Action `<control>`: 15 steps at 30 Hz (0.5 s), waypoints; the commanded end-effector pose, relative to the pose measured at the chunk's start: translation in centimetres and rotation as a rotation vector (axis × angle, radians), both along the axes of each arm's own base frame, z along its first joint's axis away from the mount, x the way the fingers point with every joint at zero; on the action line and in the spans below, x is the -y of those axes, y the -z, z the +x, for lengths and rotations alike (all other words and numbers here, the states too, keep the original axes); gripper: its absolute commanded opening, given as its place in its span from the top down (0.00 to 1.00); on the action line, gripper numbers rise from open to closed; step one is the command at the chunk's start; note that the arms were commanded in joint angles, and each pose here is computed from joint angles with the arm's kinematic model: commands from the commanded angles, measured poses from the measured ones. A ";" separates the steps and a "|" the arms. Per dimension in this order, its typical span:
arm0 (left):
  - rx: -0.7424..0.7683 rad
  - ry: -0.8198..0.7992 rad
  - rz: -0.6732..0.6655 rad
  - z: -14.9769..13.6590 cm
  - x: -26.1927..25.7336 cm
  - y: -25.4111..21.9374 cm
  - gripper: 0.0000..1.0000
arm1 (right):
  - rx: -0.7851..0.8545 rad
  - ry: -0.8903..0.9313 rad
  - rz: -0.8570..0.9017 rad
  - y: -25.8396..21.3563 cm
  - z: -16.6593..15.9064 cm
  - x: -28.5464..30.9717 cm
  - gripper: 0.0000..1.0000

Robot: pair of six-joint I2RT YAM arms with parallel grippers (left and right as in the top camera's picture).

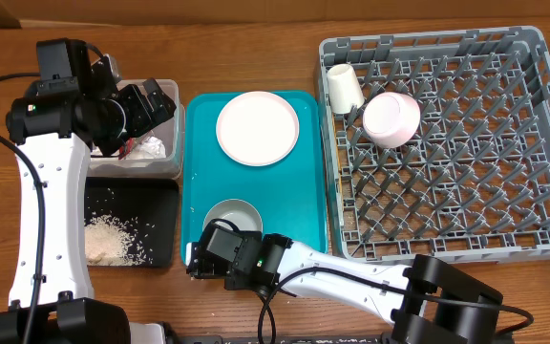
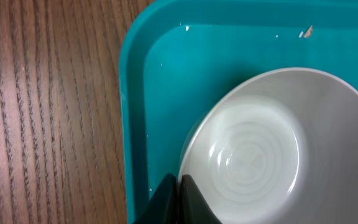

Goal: Sort waste into correct bins and load items into the dishwasher
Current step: 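Hold the small white bowl rim with the right gripper, then lift the small white bowl and carry it right into the rack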

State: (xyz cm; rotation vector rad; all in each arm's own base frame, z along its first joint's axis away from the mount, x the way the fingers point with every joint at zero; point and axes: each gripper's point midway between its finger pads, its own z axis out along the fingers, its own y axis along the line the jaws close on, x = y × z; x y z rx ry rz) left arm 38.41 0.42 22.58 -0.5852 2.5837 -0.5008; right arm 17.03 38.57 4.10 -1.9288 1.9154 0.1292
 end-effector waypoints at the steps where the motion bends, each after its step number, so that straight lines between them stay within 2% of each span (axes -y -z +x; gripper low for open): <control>1: 0.013 0.010 0.001 0.2 0.0 -0.4 0.00 | 0.001 0.017 0.035 -1.0 0.2 -0.7 0.96; 10: 0.013 0.010 0.001 0.2 0.0 -0.4 0.00 | -0.046 0.286 0.304 -9.5 3.3 -2.5 0.96; 15: 0.013 0.010 0.001 0.2 0.0 -0.4 0.00 | -0.186 0.391 0.503 -15.6 4.5 -1.1 0.96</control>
